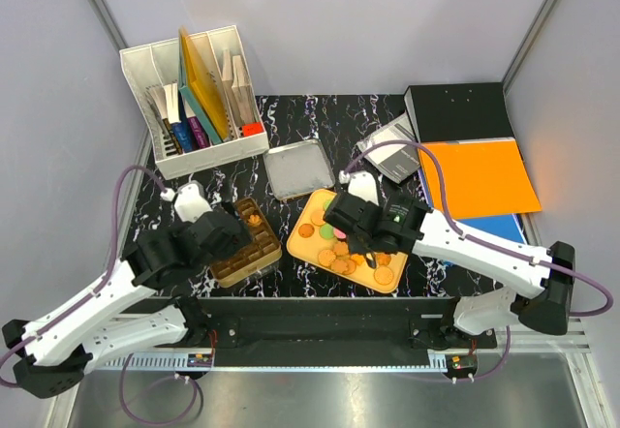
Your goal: Pack the cookies
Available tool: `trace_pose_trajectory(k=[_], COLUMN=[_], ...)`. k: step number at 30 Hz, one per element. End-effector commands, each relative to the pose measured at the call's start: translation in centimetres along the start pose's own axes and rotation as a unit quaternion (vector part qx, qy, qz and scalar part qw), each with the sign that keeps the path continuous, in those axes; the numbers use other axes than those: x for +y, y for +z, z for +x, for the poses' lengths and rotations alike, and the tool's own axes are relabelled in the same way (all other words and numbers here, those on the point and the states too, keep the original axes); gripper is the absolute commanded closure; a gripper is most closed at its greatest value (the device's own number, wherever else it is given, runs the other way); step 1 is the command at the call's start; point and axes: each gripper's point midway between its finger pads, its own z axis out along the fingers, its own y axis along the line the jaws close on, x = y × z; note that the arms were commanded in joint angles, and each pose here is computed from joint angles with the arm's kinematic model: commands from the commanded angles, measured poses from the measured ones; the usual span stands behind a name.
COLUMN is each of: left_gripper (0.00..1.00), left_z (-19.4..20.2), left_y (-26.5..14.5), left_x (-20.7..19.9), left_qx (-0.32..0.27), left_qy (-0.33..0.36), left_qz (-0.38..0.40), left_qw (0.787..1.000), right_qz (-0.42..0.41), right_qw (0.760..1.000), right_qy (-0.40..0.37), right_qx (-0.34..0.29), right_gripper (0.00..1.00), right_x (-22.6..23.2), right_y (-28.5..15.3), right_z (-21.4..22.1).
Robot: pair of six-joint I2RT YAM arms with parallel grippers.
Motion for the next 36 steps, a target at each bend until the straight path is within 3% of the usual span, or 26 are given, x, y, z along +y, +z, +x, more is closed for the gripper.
trace_pose_trajectory(k=[1,7,15,23,36], left_gripper=[0.01,0.01,0.01,0.01,0.01], left_z=[-1.0,0.2,1.2,1.7,2.6], left_y=[0.2,1.2,2.2,2.7,3.1], left_x=[-2.7,-3.9,-4.8,-5.6,-5.9], left_qx=[-0.014,0.004,0.018,0.026,0.043], left_qy=[0.002,0.013,0.018,0.016,0.020], left_qz=[0.036,0.044,0.045,0.050,0.053], left_qw=[0.999,0.999,0.999,0.998,0.997], right_qz=[0.018,0.020,0.031,0.005,0.063], right_qw=[0.996,0.991,0.986,0.984,0.977], right_qy=[0.069,0.109,0.101,0.102,0.099], right_qx=[0.053,0.074,0.128,0.148,0.181], right_gripper=[0.62,0.56,0.47,0.49,0.48], right_x=[-2.4,-4.8,-6.8,-5.7,-8.6], right_y=[-1.7,-3.9,-5.6,-5.2,-5.1], right_z=[3.4,5.6,8.8,10.2,13.0])
